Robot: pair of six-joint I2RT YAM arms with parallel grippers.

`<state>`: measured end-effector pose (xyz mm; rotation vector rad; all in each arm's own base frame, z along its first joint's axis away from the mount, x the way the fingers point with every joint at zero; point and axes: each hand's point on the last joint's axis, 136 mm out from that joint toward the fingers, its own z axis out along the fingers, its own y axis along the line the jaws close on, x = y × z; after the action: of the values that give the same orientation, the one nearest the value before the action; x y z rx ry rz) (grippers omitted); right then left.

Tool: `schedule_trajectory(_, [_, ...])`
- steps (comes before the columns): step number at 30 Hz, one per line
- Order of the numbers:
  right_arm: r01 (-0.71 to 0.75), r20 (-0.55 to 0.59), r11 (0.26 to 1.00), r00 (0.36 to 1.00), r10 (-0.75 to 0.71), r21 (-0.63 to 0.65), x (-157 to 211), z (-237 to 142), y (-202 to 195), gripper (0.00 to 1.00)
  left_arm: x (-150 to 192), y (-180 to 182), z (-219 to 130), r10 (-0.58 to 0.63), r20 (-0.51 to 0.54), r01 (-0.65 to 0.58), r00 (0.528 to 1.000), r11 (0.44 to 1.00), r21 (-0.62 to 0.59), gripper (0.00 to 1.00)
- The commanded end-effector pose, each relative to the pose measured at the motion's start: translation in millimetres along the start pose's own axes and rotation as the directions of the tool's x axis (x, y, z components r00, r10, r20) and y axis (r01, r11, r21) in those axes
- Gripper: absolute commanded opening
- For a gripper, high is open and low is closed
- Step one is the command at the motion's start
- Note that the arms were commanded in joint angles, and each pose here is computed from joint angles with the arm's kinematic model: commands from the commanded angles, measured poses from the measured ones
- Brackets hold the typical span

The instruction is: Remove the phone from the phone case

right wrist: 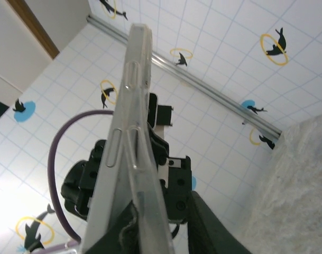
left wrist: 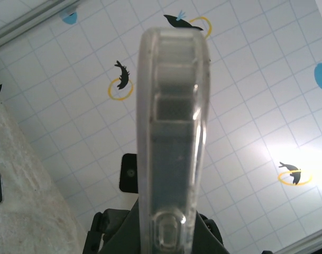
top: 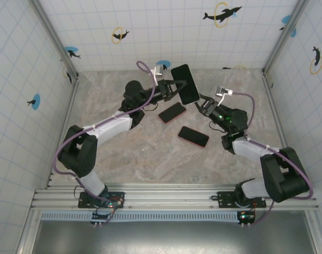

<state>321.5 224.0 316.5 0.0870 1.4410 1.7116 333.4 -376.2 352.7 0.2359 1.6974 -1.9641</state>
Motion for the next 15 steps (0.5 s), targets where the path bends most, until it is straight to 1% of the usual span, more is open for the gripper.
schedule_trajectory(1, [-0.034,0.041,0.999,0.999,0.034,-0.012,1,0,4,0.19,25,-10,12,-0.024,-0.076,0.027,0.997,0.999,0.038,0.08])
schedule_trajectory(3, [-0.052,0.037,0.999,0.998,0.052,-0.011,4,-1,2,0.14,24,-6,13,-0.044,-0.07,0.045,0.997,0.999,0.024,0.1])
schedule_trajectory(5, [-0.073,0.041,0.997,0.996,0.074,-0.01,5,-4,0,0.08,22,0,13,-0.057,-0.057,0.057,0.997,0.998,0.006,0.15])
schedule_trajectory(7, [-0.089,0.045,0.996,0.995,0.089,-0.009,6,-6,-2,0.05,21,6,12,-0.073,-0.044,0.072,0.996,0.997,-0.013,0.23])
schedule_trajectory(11, [-0.134,0.057,0.991,0.989,0.133,0.007,8,-9,-10,0.0,20,14,9,-0.09,-0.027,0.089,0.996,0.996,-0.027,0.34])
schedule_trajectory(13, [-0.158,0.062,0.987,0.986,0.158,0.002,9,-12,-11,0.0,20,22,6,-0.102,-0.018,0.101,0.995,0.994,-0.048,0.41])
schedule_trajectory(15, [-0.185,0.099,0.983,0.978,0.183,0.011,6,-15,-17,0.0,18,30,2,-0.114,-0.002,0.114,0.993,0.991,-0.067,0.44])
